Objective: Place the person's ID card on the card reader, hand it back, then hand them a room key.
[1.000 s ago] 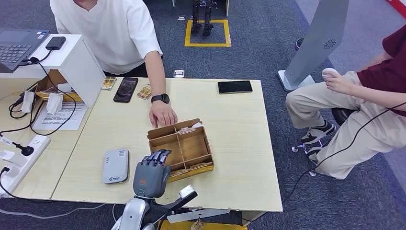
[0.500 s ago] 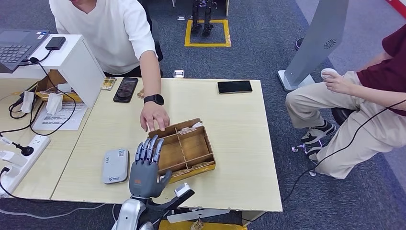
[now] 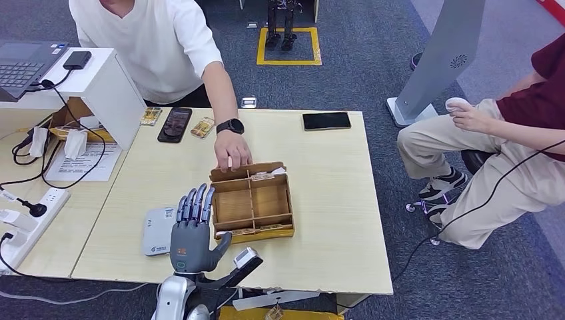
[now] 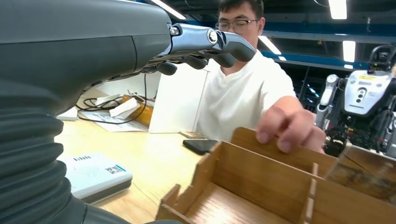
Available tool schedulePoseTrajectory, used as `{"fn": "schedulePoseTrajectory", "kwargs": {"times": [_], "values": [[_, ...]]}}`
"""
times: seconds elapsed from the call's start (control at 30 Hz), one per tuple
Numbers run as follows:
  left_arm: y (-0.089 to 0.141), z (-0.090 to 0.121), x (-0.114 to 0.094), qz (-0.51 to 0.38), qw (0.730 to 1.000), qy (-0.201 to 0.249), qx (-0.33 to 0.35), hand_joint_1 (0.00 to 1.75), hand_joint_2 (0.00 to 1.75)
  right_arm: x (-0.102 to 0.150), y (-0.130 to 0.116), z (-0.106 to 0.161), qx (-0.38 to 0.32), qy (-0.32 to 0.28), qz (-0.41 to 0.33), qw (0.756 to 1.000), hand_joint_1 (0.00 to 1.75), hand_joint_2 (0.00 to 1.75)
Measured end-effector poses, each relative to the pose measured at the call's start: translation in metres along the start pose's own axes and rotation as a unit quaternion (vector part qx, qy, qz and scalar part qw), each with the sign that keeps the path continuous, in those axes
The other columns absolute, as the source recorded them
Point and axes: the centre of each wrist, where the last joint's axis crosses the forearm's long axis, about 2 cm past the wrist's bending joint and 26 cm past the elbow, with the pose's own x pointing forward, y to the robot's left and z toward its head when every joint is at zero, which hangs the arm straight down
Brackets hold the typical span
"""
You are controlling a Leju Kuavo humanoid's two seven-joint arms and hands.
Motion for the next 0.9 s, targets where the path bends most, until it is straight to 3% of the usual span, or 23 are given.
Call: {"fn": "schedulePoseTrajectory", "kwargs": {"times": [0.37,0.9], "values": [[0.003,0.003,-0.012,-0.003,1.0,0.015,0.006,0.0,1.75,0.0,0.0,0.0,0.002,-0.002,0.004,1.0,0.0,1.75],[0.004,0.002,-0.011,-0.017,1.0,-0.009,0.004,0.0,1.75,0.0,-0.001,-0.001,0.005,-0.013,0.011,1.0,0.0,1.75]]}}
